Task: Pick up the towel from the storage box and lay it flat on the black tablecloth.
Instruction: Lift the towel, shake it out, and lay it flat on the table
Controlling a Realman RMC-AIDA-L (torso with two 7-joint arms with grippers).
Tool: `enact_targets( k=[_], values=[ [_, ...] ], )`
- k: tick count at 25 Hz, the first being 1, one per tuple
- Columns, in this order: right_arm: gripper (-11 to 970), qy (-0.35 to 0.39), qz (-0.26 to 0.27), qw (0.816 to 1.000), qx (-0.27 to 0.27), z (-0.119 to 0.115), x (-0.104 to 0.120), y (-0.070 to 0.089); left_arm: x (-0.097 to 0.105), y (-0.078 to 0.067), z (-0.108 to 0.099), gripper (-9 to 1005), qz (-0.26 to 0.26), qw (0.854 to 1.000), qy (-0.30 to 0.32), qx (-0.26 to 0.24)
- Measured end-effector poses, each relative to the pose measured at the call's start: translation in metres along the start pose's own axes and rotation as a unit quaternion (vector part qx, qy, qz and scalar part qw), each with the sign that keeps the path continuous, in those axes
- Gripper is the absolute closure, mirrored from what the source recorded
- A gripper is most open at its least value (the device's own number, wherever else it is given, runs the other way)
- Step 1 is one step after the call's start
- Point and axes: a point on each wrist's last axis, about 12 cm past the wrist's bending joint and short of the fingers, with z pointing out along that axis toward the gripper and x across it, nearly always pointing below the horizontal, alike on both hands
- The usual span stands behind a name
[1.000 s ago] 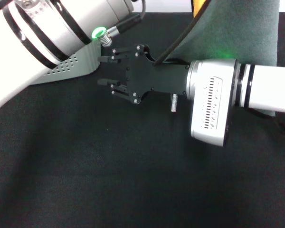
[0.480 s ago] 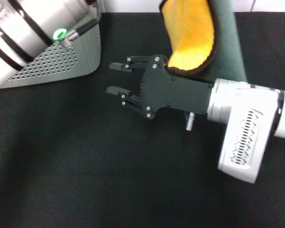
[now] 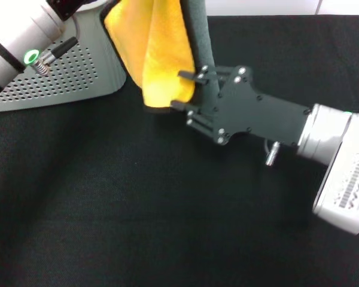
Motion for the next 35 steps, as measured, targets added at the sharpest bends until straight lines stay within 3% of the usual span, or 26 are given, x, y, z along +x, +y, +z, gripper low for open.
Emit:
enact_targets(
  k=[12, 18, 35],
  values=[
    [614, 0.02, 0.033, 0.999, 0.022, -0.005, 0.017, -0.006, -0.003, 0.001, 0.002, 985, 0.006, 1.0, -0.004, 0.0],
    [617, 0.021, 0.053, 0.998, 0.031, -0.009, 0.019, -0.002, -0.003, 0.0, 0.008, 985, 0.012, 1.0, -0.006, 0.006],
    [625, -0.022, 0.181, 0.98, 0.084, -0.04, 0.022, 0.022, 0.003, -0.007, 0.018, 985, 0.009, 1.0, 0.001, 0.027]
  ],
)
